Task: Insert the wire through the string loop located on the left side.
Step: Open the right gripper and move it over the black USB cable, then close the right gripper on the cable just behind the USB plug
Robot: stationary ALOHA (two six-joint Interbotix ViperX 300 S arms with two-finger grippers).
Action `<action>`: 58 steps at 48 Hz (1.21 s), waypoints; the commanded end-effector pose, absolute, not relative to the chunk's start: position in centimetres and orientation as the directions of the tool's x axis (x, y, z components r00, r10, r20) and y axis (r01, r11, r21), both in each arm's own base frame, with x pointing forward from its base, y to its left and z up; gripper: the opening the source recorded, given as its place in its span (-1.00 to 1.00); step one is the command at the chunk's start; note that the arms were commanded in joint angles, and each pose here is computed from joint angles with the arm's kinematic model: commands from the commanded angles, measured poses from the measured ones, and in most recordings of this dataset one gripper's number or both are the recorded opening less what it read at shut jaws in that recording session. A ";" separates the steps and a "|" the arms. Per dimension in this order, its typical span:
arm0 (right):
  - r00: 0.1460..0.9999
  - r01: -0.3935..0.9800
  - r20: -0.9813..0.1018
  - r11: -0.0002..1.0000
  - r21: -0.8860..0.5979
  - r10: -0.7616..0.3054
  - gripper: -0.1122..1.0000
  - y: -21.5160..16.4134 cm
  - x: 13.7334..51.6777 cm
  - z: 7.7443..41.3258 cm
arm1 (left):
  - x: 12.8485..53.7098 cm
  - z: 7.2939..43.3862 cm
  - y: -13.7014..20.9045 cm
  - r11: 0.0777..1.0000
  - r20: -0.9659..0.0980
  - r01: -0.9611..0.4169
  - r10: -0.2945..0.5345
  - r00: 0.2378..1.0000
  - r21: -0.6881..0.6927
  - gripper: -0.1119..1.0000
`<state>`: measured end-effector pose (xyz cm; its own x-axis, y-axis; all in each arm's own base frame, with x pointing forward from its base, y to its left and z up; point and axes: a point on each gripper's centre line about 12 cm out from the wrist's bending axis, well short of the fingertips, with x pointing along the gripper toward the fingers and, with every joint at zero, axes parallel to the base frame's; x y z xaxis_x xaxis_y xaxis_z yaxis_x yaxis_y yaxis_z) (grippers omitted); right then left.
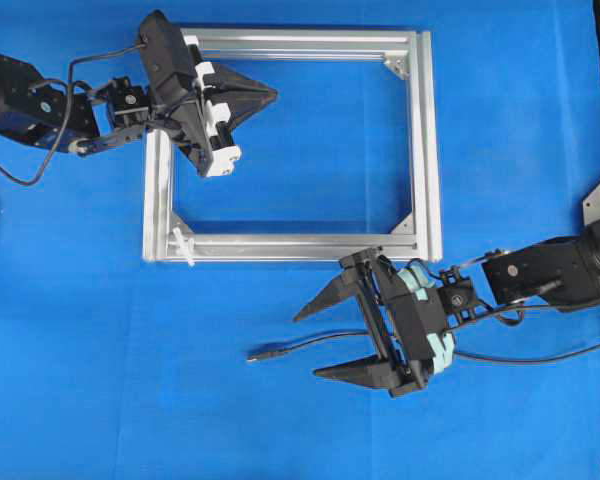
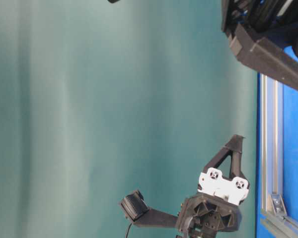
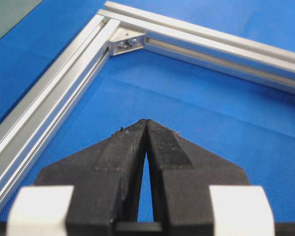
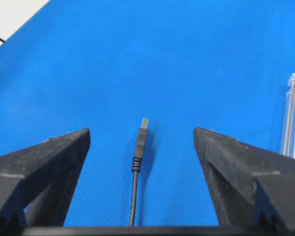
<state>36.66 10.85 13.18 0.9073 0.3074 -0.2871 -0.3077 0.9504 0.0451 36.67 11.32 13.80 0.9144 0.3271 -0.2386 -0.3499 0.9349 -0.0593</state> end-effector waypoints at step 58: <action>0.879 -0.232 -0.405 0.968 0.098 0.252 -0.80 11.2 39.1 7.5 | 36.6 14.8 11.4 0.935 -0.221 -0.349 0.328 0.918 -0.061 -0.80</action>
<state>38.82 11.04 6.65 0.8693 0.2458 -0.4289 -0.2249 0.9693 0.0995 36.53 11.33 13.52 0.9095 0.3261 -0.2579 -0.3520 0.9340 -0.0605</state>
